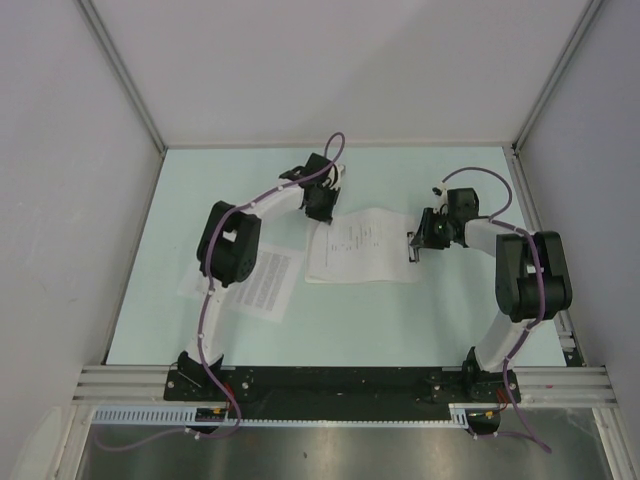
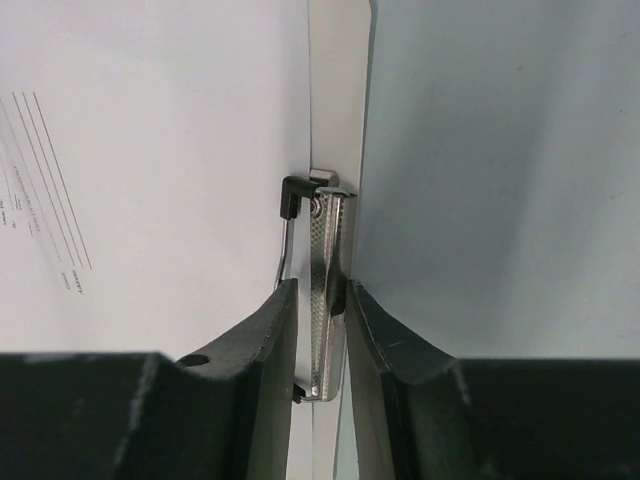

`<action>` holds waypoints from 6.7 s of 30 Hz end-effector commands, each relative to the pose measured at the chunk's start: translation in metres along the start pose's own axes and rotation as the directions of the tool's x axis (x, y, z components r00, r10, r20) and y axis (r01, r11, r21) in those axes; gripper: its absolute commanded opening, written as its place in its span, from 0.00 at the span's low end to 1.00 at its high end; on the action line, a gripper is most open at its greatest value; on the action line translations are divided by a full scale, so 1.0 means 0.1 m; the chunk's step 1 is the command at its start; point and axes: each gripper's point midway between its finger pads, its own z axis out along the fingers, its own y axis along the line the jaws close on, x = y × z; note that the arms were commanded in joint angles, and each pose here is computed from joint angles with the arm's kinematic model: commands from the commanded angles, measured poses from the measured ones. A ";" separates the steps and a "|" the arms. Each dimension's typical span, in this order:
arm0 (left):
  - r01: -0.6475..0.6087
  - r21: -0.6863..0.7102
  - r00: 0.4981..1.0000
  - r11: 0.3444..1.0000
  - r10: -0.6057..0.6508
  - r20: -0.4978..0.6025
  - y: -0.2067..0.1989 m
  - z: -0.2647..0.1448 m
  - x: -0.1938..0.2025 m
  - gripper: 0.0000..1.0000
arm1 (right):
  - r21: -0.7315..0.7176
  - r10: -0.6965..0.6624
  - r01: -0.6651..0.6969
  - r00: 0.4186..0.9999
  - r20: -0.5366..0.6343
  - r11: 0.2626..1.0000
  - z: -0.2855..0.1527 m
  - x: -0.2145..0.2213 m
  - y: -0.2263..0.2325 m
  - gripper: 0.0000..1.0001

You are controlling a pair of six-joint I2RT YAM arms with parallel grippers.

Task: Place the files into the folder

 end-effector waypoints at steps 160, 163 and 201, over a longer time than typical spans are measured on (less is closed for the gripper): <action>0.942 0.054 0.325 0.331 -0.940 0.103 0.94 -1.09 2.04 0.29 | -0.599 0.398 -0.472 0.879 -0.262 0.647 0.50 1.02 3.65 0.80; 0.938 0.063 0.333 0.341 -0.937 0.106 0.94 -1.11 1.99 0.28 | -0.548 0.340 -0.400 0.916 -0.213 0.734 0.51 1.15 3.57 0.52; 0.345 0.429 0.893 0.834 -0.433 0.123 -0.53 -1.11 0.11 0.84 | -0.049 -0.678 0.683 0.709 -0.193 0.728 0.05 -0.31 0.23 0.00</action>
